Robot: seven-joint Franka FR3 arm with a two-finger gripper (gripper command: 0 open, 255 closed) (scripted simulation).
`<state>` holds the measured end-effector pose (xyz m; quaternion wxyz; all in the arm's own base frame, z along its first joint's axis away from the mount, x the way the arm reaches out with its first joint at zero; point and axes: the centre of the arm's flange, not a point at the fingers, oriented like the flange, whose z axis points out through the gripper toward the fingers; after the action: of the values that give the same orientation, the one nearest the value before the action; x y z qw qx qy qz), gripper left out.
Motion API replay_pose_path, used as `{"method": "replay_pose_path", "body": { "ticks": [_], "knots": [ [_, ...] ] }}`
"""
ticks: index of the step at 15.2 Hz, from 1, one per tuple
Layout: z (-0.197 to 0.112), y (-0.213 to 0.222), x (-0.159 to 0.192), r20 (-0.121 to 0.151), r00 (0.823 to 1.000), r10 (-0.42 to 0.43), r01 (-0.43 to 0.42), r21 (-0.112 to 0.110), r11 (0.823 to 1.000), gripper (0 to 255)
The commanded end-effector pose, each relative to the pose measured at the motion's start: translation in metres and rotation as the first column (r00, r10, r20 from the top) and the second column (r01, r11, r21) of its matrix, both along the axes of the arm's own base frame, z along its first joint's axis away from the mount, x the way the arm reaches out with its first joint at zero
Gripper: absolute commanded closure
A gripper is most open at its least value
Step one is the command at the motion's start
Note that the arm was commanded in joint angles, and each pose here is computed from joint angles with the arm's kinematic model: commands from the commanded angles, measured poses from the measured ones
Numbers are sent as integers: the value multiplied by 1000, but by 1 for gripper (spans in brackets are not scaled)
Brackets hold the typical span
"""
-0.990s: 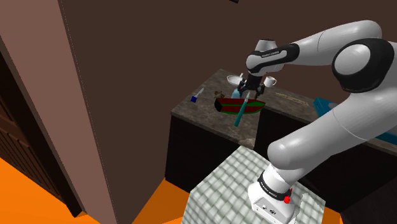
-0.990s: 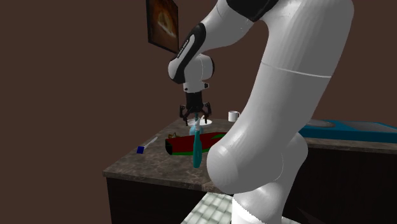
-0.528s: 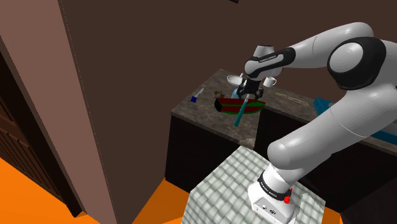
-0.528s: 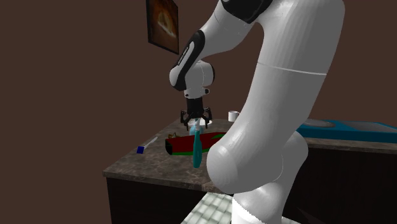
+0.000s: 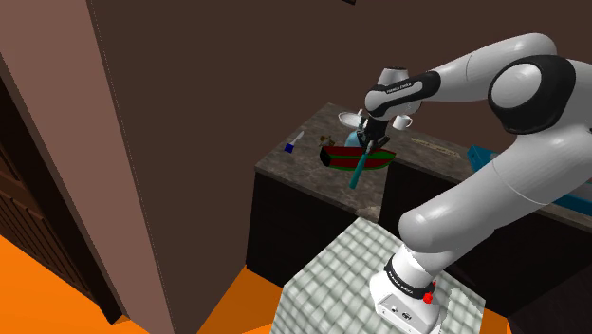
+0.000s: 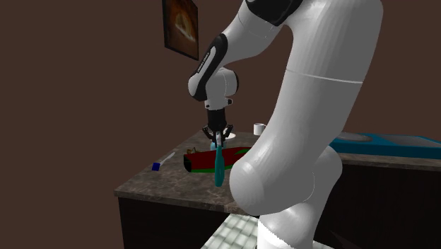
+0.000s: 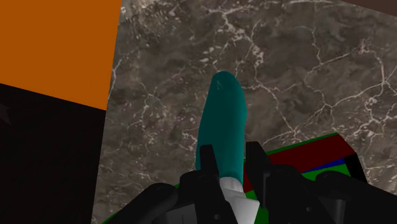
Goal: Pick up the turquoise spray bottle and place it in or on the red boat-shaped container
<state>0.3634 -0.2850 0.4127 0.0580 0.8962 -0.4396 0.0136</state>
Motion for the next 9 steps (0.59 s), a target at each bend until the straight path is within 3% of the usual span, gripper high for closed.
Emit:
{"method": "replay_pose_path", "body": {
  "ticks": [1,9],
  "knots": [
    [0,0,0,0,1000,0,0,0,1000,255],
    [10,0,0,0,1000,0,0,0,1000,255]
  ]
}}
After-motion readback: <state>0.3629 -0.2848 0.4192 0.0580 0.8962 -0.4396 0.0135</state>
